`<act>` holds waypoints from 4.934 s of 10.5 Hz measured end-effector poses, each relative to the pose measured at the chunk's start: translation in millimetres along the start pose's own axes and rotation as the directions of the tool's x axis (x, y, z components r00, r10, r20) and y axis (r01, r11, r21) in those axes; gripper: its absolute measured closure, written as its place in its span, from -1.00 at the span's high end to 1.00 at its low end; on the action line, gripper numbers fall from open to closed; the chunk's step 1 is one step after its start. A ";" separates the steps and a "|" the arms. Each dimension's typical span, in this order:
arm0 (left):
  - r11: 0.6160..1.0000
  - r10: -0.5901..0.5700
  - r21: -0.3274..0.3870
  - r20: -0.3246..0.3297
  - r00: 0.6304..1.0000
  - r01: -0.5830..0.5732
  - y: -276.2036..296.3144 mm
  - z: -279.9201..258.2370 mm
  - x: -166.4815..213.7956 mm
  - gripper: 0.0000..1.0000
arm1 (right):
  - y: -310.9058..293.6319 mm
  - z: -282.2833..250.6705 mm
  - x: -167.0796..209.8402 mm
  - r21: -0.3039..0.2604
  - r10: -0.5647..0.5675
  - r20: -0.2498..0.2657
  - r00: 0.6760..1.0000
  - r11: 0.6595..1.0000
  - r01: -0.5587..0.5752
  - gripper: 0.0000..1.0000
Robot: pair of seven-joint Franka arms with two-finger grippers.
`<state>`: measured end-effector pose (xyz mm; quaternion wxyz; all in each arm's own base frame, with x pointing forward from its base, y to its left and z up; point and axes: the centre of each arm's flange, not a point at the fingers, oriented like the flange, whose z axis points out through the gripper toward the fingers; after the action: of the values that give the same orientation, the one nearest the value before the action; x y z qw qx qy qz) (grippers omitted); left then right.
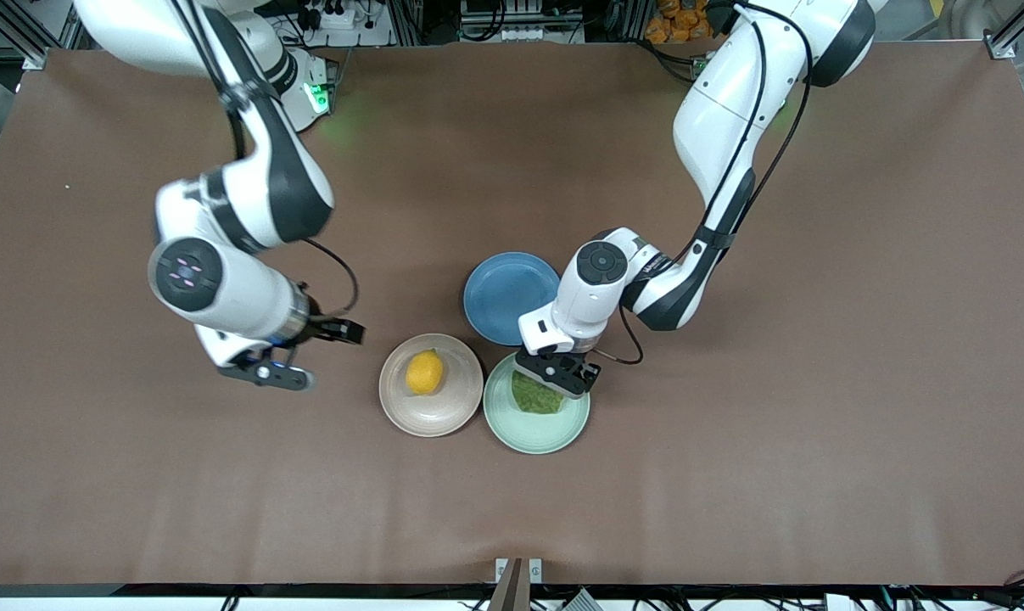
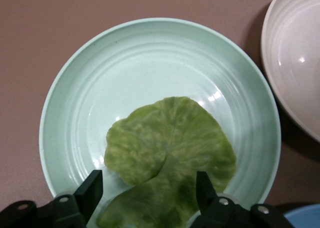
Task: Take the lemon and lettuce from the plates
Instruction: 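Grasp the lettuce with the left gripper while the right gripper reaches the lemon, then lift the lettuce away with the left gripper while the right gripper lifts the lemon, then lower the lettuce and lemon onto the table and open both grippers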
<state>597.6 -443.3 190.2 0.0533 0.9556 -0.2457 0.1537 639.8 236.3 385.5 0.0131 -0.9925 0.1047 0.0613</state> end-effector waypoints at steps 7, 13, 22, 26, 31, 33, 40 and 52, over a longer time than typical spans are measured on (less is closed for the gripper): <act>0.998 -0.059 0.019 -0.024 0.998 0.060 1.4 -4.4 6.9 -0.92 | -85.9 135.9 -4.9 0.061 0.160 -0.079 0.984 0.986 -0.155 1.00; 0.956 -0.275 0.131 0.086 0.957 0.263 -83.1 -147.4 51.5 -0.92 | -102.0 192.2 -8.0 0.079 0.199 -0.106 0.974 0.978 -0.191 1.00; 0.892 -0.437 0.232 0.217 0.873 0.389 -353.0 -106.5 -80.7 -0.92 | -102.0 209.3 -2.7 0.084 0.218 -0.122 0.968 0.974 -0.209 0.23; 0.889 -0.445 0.227 0.231 0.865 0.397 -367.5 -95.5 -94.5 -0.92 | -80.0 191.9 15.0 0.052 0.220 -0.099 0.970 0.975 -0.216 0.22; 0.887 -0.448 0.220 0.193 0.873 0.407 -370.8 -102.6 -82.8 0.21 | 24.2 122.4 64.7 0.002 0.027 -0.021 0.999 1.000 -0.027 0.22; 0.882 -0.449 0.224 0.136 0.883 0.414 -377.2 -136.5 -64.6 0.75 | 69.6 118.9 84.2 0.000 -0.058 -0.006 0.998 0.998 0.058 0.22; 0.850 -0.485 0.270 0.071 0.871 0.452 -366.0 -350.9 -26.5 1.00 | 219.0 145.2 104.2 -0.024 -0.287 -0.008 0.958 0.958 0.286 0.22; 0.811 -0.581 0.211 0.184 0.793 0.545 -331.4 -497.3 -75.3 1.00 | 267.3 163.6 71.8 -0.044 -0.367 -0.074 0.927 0.930 0.364 0.89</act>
<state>563.0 -31.5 628.4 -0.0038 0.9978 0.0581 0.0318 634.1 -33.5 210.7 0.0056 -0.9964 -0.0824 0.0191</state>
